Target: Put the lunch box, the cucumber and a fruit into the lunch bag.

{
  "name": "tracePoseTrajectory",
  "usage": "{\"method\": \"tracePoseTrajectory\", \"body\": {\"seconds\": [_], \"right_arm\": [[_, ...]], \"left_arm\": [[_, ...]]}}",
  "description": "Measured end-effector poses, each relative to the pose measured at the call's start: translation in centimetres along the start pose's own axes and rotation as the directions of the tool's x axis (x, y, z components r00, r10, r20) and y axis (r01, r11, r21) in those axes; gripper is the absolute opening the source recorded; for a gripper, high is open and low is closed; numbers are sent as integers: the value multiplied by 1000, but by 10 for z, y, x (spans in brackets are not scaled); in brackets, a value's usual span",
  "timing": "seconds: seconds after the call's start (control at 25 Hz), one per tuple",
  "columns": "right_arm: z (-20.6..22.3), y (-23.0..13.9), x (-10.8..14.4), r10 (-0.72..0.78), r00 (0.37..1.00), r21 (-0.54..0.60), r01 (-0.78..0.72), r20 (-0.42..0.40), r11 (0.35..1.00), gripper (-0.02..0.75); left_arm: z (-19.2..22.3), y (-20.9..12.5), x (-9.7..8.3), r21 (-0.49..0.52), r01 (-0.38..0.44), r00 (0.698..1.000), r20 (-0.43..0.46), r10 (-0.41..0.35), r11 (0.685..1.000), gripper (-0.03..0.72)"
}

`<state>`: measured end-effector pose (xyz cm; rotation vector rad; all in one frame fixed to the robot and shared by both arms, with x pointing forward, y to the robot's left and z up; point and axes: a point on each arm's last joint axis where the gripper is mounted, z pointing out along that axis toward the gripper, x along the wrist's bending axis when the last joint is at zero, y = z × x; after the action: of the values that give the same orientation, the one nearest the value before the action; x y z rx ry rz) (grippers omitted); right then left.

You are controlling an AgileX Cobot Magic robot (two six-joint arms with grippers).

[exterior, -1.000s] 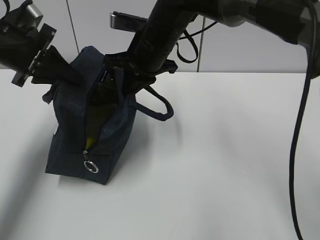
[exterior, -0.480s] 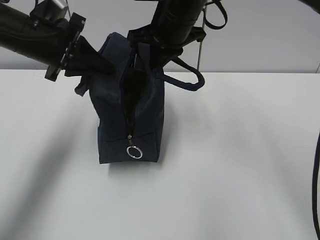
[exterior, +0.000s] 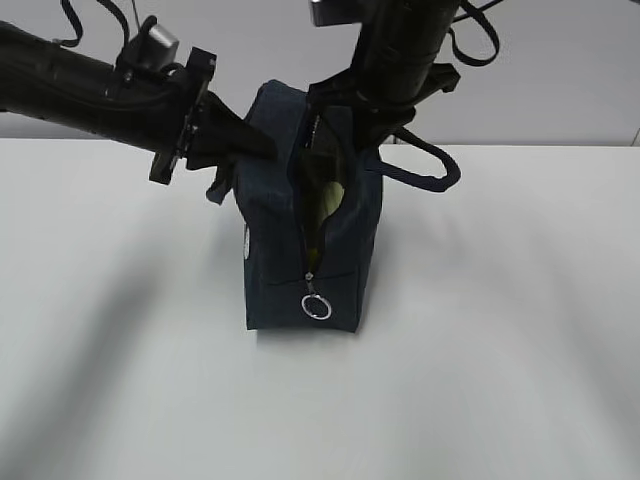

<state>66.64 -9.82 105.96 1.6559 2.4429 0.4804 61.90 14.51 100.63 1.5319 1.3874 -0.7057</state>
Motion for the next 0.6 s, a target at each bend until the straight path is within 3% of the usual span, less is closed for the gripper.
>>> {"method": "tracePoseTrajectory", "body": {"seconds": [0.4, 0.6], "right_arm": [[7, -4, -17, -20, 993, 24, 18, 112, 1000, 4], [7, -3, -20, -26, 991, 20, 23, 132, 1000, 4]], "left_arm": [[24, 12, 15, -13, 43, 995, 87, -41, 999, -7], [27, 28, 0, -34, -22, 993, 116, 25, 999, -7]]}}
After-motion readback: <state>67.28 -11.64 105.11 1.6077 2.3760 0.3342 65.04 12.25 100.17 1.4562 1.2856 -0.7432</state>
